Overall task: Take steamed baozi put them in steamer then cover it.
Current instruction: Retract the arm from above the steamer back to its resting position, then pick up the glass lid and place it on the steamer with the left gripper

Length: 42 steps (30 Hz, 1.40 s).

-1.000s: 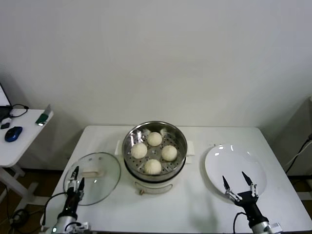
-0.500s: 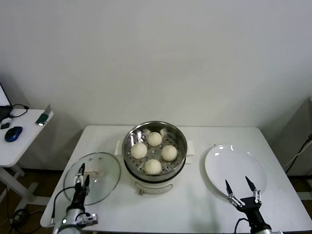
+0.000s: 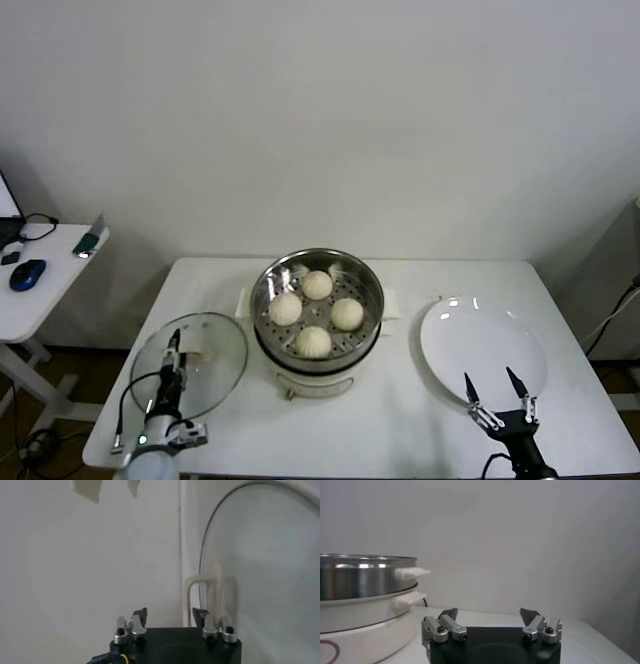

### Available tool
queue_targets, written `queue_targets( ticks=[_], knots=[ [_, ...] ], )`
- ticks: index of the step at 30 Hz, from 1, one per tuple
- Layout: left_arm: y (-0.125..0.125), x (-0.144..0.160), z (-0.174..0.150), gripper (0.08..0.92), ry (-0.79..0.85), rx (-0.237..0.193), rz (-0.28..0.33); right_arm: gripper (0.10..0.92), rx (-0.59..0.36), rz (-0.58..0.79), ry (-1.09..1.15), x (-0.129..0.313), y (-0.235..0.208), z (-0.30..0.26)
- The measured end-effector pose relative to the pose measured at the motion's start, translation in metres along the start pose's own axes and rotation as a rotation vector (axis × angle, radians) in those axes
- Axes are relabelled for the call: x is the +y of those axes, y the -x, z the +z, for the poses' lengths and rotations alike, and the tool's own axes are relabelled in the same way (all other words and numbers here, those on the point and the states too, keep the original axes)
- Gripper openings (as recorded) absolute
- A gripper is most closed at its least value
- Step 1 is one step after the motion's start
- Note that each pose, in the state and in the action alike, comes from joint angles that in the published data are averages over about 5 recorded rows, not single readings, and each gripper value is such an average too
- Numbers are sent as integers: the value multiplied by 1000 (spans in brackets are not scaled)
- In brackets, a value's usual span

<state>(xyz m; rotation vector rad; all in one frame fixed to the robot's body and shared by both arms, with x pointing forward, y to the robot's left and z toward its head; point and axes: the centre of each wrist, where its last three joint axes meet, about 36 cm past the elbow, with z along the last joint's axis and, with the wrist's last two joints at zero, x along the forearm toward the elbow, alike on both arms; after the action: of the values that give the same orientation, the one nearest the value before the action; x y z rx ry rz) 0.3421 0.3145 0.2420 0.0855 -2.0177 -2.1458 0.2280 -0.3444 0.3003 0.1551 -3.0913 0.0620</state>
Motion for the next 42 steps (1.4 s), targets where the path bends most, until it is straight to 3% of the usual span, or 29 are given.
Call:
queue_targets(
  ticks=[16, 29, 42],
  knots=[
    [3, -5, -3, 150, -4, 30, 18, 823, 14, -6, 16, 12, -7, 6],
    [7, 14, 2, 136, -55, 40, -35, 823, 13, -7, 13, 11, -9, 6],
    [21, 98, 25, 136, -109, 61, -154, 823, 5, 5, 7, 5, -7, 5]
  ],
)
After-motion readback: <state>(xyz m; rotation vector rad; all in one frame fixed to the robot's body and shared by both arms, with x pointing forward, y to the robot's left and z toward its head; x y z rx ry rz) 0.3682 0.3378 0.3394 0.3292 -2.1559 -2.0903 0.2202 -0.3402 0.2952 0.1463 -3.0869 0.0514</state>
